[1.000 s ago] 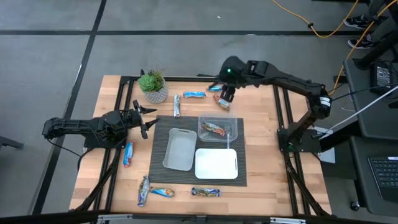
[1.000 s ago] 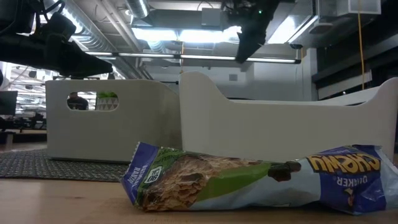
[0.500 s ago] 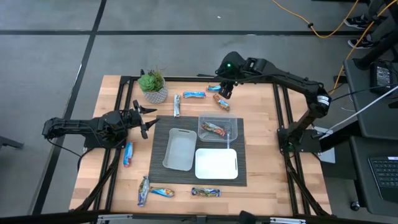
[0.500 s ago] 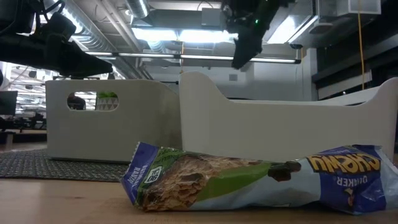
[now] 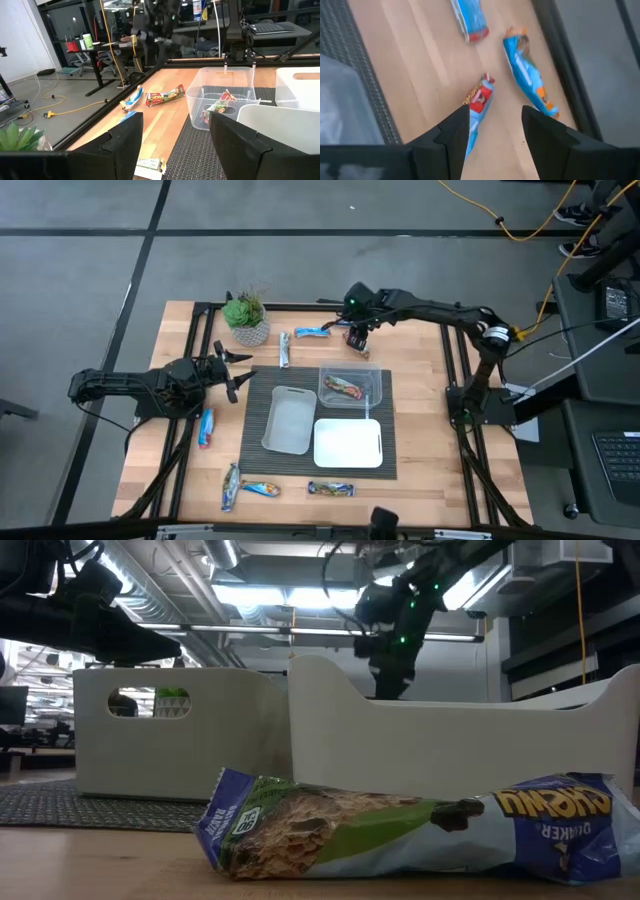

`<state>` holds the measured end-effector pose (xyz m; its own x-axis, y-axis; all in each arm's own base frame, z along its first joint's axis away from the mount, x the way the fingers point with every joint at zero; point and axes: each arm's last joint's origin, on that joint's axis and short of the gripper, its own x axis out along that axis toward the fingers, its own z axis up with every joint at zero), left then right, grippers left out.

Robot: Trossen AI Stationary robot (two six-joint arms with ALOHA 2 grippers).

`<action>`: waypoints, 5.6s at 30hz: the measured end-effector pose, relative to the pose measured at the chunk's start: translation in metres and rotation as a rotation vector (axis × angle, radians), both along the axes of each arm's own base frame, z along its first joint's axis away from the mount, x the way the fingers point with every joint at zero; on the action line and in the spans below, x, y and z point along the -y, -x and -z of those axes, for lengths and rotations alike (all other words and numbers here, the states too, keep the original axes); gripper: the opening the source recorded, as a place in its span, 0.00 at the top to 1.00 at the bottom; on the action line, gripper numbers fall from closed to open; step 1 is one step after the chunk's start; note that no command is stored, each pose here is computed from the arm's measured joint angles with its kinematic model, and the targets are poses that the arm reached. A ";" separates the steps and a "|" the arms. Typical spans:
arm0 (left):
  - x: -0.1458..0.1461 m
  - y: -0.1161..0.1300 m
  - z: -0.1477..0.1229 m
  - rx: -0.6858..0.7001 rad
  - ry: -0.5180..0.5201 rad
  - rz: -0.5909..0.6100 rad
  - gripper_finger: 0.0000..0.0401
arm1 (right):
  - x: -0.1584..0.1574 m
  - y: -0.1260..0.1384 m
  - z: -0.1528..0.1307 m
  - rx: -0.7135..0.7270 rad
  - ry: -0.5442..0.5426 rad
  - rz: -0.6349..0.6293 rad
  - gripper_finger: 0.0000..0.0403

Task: Pick and place Granola Bars by type
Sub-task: Put the red granola bar into the transparent bin

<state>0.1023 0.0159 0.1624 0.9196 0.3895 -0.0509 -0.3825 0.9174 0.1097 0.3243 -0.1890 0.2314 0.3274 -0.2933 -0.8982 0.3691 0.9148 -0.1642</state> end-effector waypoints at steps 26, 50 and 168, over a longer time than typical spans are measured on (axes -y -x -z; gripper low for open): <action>0.000 0.000 0.000 0.000 0.000 0.000 0.45 | 0.021 -0.010 0.054 -0.036 -0.142 -0.024 0.54; 0.000 0.000 0.000 0.000 0.000 0.000 0.45 | 0.023 -0.011 0.053 -0.018 -0.111 0.071 0.31; 0.000 0.000 0.000 0.000 0.000 0.000 0.45 | -0.165 0.044 -0.082 0.584 0.135 -0.383 0.89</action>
<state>0.1023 0.0159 0.1625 0.9197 0.3893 -0.0504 -0.3824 0.9175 0.1096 0.2804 -0.0242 0.3139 0.8468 -0.1579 -0.5080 0.0879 0.9834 -0.1590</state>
